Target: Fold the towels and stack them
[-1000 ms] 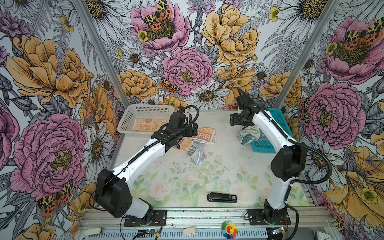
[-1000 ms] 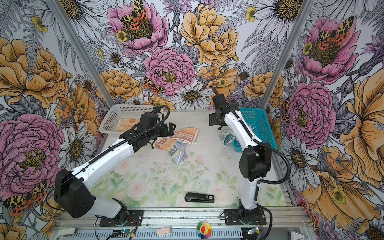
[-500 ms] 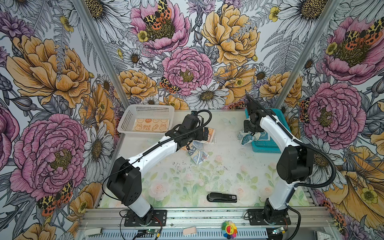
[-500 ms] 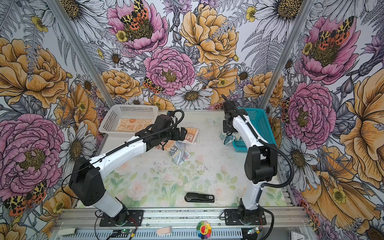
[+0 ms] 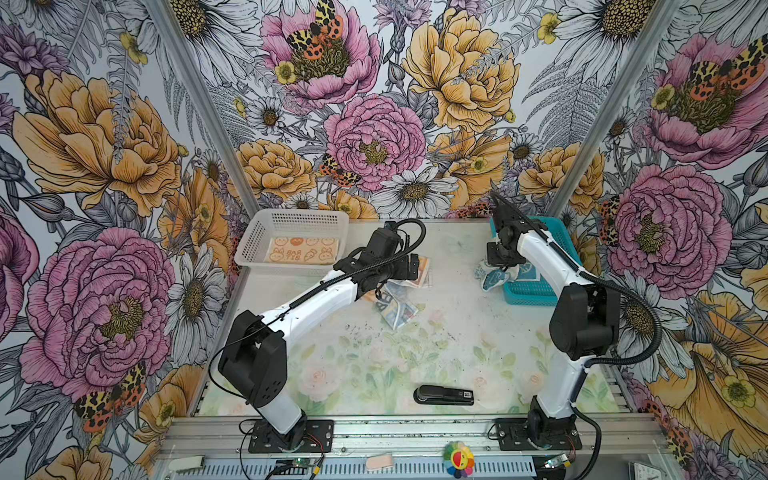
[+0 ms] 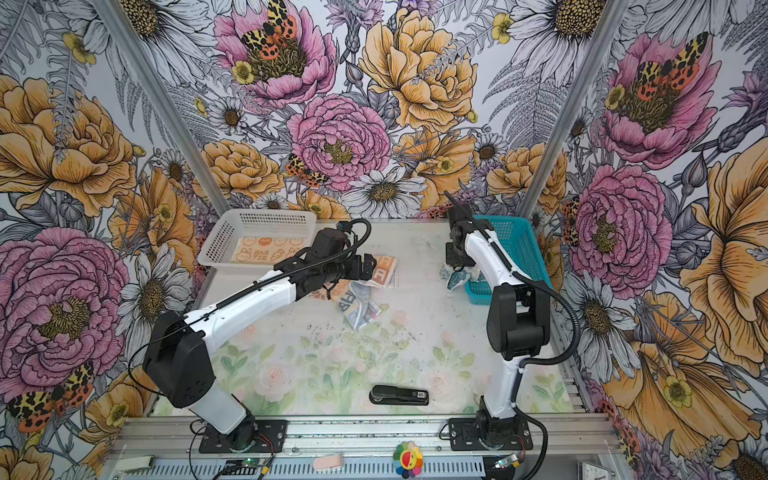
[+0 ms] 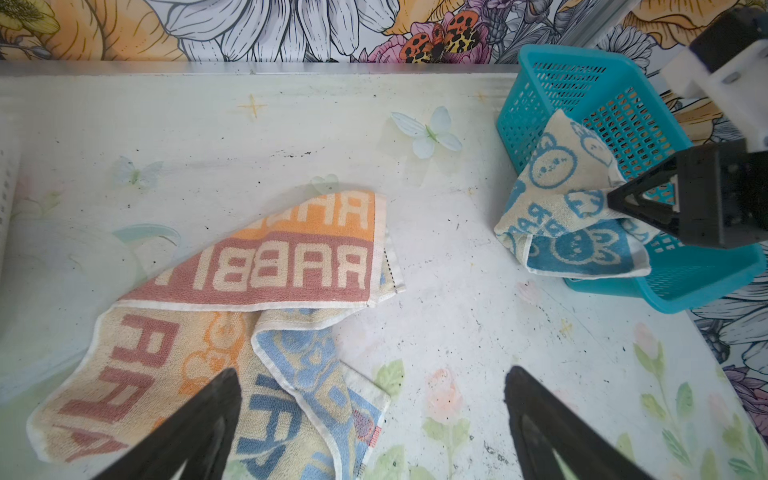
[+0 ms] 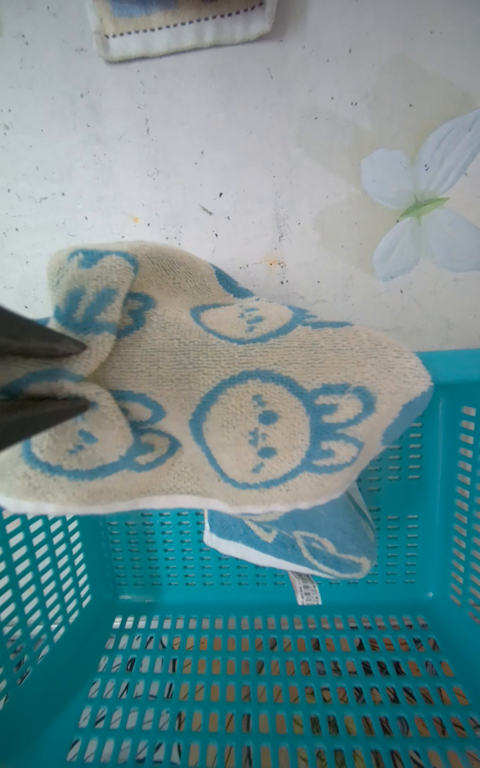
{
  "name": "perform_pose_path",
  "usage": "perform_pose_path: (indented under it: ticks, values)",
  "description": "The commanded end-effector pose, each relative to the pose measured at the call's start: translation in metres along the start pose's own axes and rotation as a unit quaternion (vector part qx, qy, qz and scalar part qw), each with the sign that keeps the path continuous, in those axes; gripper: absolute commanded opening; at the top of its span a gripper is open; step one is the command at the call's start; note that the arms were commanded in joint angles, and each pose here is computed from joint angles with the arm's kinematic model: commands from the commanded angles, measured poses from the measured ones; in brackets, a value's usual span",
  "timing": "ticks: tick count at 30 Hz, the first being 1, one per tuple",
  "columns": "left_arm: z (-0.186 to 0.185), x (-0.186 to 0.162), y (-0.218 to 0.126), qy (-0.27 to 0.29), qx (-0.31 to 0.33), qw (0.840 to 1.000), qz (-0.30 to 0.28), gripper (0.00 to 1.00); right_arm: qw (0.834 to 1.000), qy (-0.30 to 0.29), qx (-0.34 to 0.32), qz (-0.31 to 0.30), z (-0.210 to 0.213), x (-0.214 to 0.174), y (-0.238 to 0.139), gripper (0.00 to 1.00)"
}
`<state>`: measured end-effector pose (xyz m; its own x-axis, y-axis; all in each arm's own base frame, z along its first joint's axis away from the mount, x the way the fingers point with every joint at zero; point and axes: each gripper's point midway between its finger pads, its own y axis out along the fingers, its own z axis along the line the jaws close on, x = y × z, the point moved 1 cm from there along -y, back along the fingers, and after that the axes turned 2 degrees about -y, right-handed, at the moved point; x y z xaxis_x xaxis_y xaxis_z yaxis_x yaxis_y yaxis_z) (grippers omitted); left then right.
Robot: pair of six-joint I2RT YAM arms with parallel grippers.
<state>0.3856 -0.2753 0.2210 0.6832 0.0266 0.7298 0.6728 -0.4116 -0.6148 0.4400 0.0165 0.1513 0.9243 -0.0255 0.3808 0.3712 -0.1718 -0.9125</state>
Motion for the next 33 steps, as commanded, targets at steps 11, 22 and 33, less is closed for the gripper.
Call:
perform_pose_path:
  ticks: [11, 22, 33]
  values:
    - [-0.014, 0.015, -0.008, 0.005, -0.016, 1.000, -0.008, 0.99, 0.990, 0.088, 0.040, -0.104, -0.036, 0.039, -0.069, 0.00]
    - [-0.022, 0.014, -0.006, 0.012, -0.025, 1.000, -0.002, 0.99, 0.947, 0.255, -0.031, -0.190, -0.163, 0.024, -0.118, 0.00]
    - [-0.023, 0.006, -0.005, 0.021, -0.018, 1.000, 0.012, 0.99, 0.953, 0.274, -0.081, -0.104, -0.185, -0.010, -0.039, 0.00]
